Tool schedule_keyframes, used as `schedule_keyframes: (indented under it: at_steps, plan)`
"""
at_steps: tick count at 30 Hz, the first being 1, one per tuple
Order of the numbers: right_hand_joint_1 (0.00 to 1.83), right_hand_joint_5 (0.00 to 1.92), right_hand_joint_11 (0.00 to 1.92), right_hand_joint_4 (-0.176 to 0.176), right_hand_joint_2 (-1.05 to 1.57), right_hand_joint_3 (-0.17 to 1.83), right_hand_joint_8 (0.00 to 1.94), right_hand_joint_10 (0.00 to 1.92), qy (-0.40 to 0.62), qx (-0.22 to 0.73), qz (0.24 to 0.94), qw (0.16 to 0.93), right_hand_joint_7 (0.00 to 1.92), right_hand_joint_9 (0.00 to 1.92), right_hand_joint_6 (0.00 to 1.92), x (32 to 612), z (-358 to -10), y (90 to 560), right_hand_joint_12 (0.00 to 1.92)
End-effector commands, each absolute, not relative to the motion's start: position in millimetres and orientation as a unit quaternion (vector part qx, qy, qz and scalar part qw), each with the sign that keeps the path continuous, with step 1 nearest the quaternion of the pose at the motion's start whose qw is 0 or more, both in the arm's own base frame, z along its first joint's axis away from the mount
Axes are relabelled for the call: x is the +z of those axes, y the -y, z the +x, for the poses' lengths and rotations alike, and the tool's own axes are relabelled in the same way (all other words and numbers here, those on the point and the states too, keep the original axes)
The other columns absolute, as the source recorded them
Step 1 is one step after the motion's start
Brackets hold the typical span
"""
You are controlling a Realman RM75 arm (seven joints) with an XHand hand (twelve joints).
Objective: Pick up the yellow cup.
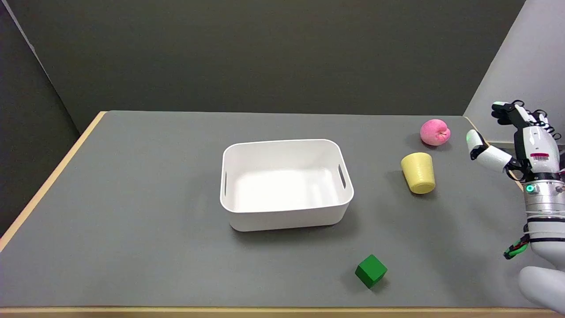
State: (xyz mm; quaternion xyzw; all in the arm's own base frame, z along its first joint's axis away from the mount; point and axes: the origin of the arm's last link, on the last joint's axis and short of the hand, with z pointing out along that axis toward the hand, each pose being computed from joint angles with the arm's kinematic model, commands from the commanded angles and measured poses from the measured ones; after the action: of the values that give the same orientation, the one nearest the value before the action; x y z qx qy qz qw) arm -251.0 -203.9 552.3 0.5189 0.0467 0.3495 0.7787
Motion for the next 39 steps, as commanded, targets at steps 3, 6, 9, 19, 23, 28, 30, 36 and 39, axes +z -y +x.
schedule_keyframes:
  at_steps: [3,6,9,19,23,28,30,36,39]
  plan:
    - [0.57,0.32,0.0,-0.07,0.69,0.84,0.58,1.07,-0.015,0.315,0.527,0.789,0.45,0.33,0.59,555.0,-263.3,201.1,1.16]
    - [0.53,0.31,0.0,-0.07,0.66,0.94,0.61,1.01,-0.005,0.308,0.531,0.789,0.44,0.35,0.61,550.4,-269.6,200.0,1.1]
    - [0.55,0.31,0.0,-0.069,0.66,0.94,0.61,1.01,0.011,0.31,0.522,0.794,0.44,0.36,0.61,548.6,-278.0,197.4,1.08]
    - [0.64,0.32,0.04,-0.079,0.66,0.89,0.62,1.13,-0.022,0.347,0.49,0.8,0.47,0.39,0.62,524.7,-249.6,224.8,1.26]
    - [0.63,0.31,0.02,-0.093,0.66,0.89,0.6,1.12,-0.074,0.318,0.5,0.802,0.44,0.37,0.6,482.0,-210.7,260.3,1.26]
    - [0.57,0.3,0.05,-0.108,0.65,0.87,0.6,1.12,-0.089,0.266,0.447,0.849,0.43,0.36,0.59,433.8,-178.3,302.6,1.3]
    - [0.54,0.29,0.06,-0.118,0.66,0.83,0.59,1.11,-0.077,0.232,0.398,0.884,0.42,0.33,0.57,419.5,-178.6,311.6,1.3]
    - [0.4,0.25,0.06,-0.168,0.66,0.78,0.52,1.01,-0.095,0.196,0.323,0.921,0.34,0.22,0.54,377.5,-175.7,311.5,1.3]
    - [0.37,0.25,0.06,-0.176,0.66,0.76,0.51,0.99,-0.095,0.196,0.312,0.925,0.33,0.21,0.55,369.0,-175.9,301.3,1.3]
